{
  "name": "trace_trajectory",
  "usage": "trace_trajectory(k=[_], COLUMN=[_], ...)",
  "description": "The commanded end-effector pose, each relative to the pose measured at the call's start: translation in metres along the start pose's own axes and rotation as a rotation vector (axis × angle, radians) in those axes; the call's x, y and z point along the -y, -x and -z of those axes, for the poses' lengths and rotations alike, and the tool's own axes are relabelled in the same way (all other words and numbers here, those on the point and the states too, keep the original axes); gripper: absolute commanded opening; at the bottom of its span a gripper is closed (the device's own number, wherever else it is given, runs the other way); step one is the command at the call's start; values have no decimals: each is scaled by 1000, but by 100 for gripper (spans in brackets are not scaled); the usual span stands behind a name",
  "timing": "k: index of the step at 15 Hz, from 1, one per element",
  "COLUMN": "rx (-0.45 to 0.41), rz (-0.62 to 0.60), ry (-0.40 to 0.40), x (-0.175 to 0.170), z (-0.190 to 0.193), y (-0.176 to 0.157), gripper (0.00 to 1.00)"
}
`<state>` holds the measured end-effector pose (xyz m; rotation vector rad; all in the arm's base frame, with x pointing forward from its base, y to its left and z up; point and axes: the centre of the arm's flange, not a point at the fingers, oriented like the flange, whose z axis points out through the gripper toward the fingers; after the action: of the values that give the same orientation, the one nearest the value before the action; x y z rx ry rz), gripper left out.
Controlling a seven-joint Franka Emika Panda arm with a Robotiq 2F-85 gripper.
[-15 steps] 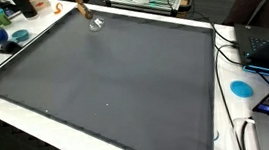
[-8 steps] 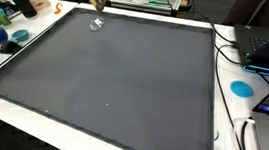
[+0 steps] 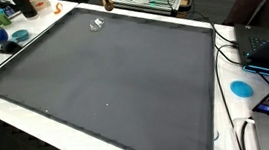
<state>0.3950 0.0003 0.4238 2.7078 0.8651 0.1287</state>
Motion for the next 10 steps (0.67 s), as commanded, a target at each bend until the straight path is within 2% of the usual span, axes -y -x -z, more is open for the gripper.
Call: trace_trajectory(k=[1,5,10], rx=[58,124,201], rz=[-40,-65,-79], ry=[86,177,239], x=[26,46,67], z=[1,-7,-18], y=[-9,-18,-26], gripper=[25,25,25])
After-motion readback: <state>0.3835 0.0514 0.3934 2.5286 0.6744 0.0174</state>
